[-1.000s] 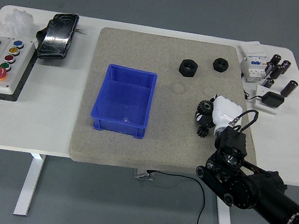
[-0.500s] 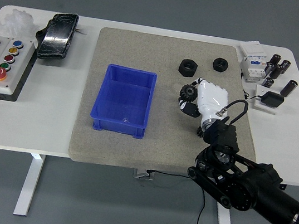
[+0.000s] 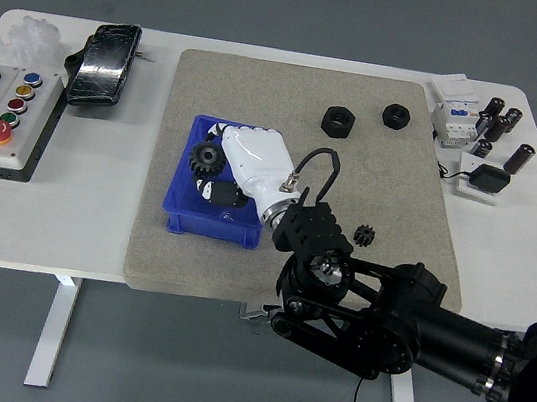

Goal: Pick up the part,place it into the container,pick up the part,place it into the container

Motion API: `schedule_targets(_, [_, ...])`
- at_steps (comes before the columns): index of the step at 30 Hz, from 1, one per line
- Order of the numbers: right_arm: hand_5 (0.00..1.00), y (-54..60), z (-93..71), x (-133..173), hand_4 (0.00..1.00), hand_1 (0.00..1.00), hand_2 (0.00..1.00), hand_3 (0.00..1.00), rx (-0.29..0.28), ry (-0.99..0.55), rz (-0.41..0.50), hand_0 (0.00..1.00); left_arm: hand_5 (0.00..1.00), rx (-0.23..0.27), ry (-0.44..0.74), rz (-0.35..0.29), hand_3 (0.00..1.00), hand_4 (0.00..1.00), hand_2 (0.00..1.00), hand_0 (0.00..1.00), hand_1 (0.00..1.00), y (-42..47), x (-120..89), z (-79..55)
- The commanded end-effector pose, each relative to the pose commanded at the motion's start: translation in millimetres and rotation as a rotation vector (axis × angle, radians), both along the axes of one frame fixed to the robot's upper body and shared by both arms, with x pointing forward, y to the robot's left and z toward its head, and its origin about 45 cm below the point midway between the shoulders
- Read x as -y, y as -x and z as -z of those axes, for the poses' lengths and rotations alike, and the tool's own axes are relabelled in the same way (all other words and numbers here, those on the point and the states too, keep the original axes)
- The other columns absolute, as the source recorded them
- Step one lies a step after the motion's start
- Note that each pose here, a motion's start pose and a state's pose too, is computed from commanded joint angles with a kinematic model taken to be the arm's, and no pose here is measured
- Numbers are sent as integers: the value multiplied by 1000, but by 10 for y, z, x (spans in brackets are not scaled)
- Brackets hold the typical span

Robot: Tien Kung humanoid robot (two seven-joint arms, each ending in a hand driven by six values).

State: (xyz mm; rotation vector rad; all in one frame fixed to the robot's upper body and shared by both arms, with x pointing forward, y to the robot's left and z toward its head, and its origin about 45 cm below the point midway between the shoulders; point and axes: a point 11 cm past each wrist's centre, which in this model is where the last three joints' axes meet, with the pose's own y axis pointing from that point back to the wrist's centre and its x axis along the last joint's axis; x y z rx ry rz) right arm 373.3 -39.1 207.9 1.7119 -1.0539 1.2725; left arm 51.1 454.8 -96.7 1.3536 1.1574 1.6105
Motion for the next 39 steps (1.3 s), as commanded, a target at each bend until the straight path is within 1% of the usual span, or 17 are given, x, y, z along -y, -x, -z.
schedule_targets(1, [266,-8,16,7,450,754,788,726,-1,11,4,651,425,0,0,0,626,593,541,618,521,2,-1,0])
schedule_targets(6, [266,-38,80,63,450,754,788,726,2,44,27,651,425,-2,-1,0,626,593,541,618,521,7,-3,-1])
schedule_targets(7, [281,-41,82,70,511,759,792,737,4,42,31,656,425,-2,-1,1,625,592,541,618,521,6,-3,-1])
schedule_targets(12, [281,-80,60,157,511,759,792,737,8,18,70,656,425,-1,0,5,625,592,541,618,521,-1,-2,-1])
schedule_targets(13, [294,-100,51,212,565,758,792,744,7,6,91,653,424,0,-1,6,625,592,540,618,521,-3,-3,-1])
schedule_targets(16, [294,-139,36,415,565,758,792,744,13,-19,158,653,424,1,-1,8,625,592,540,618,521,-3,-5,-2])
schedule_targets(18, [294,-150,19,597,565,758,792,744,29,-31,199,653,424,1,-1,7,625,592,540,618,521,5,-3,0])
schedule_targets(19, [324,-152,8,684,634,697,753,737,36,-34,216,586,423,-1,-1,7,625,591,540,618,521,12,-2,2])
schedule_targets(21, [324,-148,-2,890,634,697,753,737,41,-35,254,586,423,-3,-1,5,625,591,540,618,521,30,0,5])
schedule_targets(23, [324,-134,-1,1084,634,697,753,737,32,-21,286,586,423,-7,-2,2,625,591,540,618,521,48,-2,6])
schedule_targets(24, [324,-120,1,1181,634,697,753,737,25,-14,301,586,423,-8,-2,1,625,591,540,618,521,55,-2,7])
schedule_targets(25, [445,-106,3,1258,760,694,761,765,17,-8,313,518,419,-8,-3,0,624,590,540,617,520,59,-3,7])
schedule_targets(30, [445,31,4,1659,760,694,761,765,-16,14,373,518,419,-4,-5,2,624,590,540,617,520,58,-13,4])
schedule_targets(31, [441,65,12,1705,782,694,765,779,-23,8,381,492,419,-4,-5,2,624,589,540,617,521,59,-15,3])
schedule_targets(32, [441,103,39,1739,782,694,765,779,-34,3,388,492,419,-5,-6,3,624,589,540,617,521,61,-19,2])
schedule_targets(34, [441,216,168,1772,782,694,765,779,-75,-6,394,492,419,-7,-7,5,624,589,540,617,521,65,-22,1])
schedule_targets(39, [450,372,406,1717,789,694,763,785,-145,-23,395,480,419,-7,-8,13,624,588,539,617,521,52,-28,-3])
